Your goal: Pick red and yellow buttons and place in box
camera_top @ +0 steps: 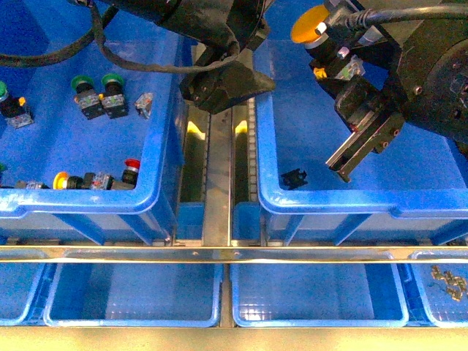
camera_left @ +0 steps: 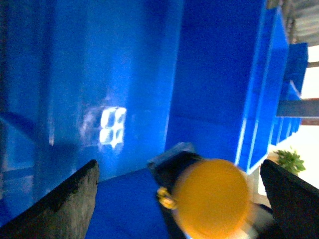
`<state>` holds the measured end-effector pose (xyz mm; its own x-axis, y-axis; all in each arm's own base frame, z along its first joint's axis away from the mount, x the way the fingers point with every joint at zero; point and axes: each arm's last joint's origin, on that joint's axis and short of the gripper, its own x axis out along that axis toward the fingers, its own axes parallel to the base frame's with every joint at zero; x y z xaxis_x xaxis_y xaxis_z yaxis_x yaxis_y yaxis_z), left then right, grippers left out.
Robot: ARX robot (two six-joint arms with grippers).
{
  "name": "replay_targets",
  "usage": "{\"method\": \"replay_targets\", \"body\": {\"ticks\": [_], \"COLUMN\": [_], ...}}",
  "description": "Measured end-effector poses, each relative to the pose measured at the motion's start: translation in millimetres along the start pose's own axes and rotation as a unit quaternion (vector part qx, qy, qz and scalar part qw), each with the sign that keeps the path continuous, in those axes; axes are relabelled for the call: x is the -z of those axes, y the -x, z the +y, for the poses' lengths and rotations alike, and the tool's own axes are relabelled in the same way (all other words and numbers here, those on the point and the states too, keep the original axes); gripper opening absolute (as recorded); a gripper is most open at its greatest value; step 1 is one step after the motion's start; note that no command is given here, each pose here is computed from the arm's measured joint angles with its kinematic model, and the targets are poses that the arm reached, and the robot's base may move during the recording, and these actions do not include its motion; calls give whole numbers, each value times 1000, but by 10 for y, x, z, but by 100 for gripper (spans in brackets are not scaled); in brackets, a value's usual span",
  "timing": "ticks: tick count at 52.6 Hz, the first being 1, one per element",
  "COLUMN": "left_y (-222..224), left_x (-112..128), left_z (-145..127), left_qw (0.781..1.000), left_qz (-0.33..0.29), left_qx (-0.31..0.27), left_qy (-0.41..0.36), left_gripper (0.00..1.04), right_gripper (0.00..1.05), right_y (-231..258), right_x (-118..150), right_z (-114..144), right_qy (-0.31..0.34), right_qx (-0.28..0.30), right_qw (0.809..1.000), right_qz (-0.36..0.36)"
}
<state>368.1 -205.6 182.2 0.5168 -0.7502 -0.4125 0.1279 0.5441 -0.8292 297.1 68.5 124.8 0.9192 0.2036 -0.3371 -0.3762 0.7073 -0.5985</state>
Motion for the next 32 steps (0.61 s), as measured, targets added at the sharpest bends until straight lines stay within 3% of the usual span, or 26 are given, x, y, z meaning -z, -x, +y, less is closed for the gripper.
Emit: {"method": "replay_targets", "body": {"ticks": [7, 18, 32], "left_y": [36, 47, 307], "left_x": [-68, -106, 18], "left_z": [-101, -149, -8], "left_qw": [1000, 999, 999], "left_qz": [-19, -32, -36], "left_qx": [19, 32, 9], "left_qy": [-11, -7, -2], "left_gripper": [97, 97, 97], "right_gripper": [34, 34, 34], "right_y": [14, 17, 20], "right_x": [153, 159, 194], "right_z": [80, 84, 49], "right_qy": [0, 3, 0], "right_qx": [-11, -13, -9], "right_qw": [999, 999, 999], "right_qz": [36, 36, 43]}}
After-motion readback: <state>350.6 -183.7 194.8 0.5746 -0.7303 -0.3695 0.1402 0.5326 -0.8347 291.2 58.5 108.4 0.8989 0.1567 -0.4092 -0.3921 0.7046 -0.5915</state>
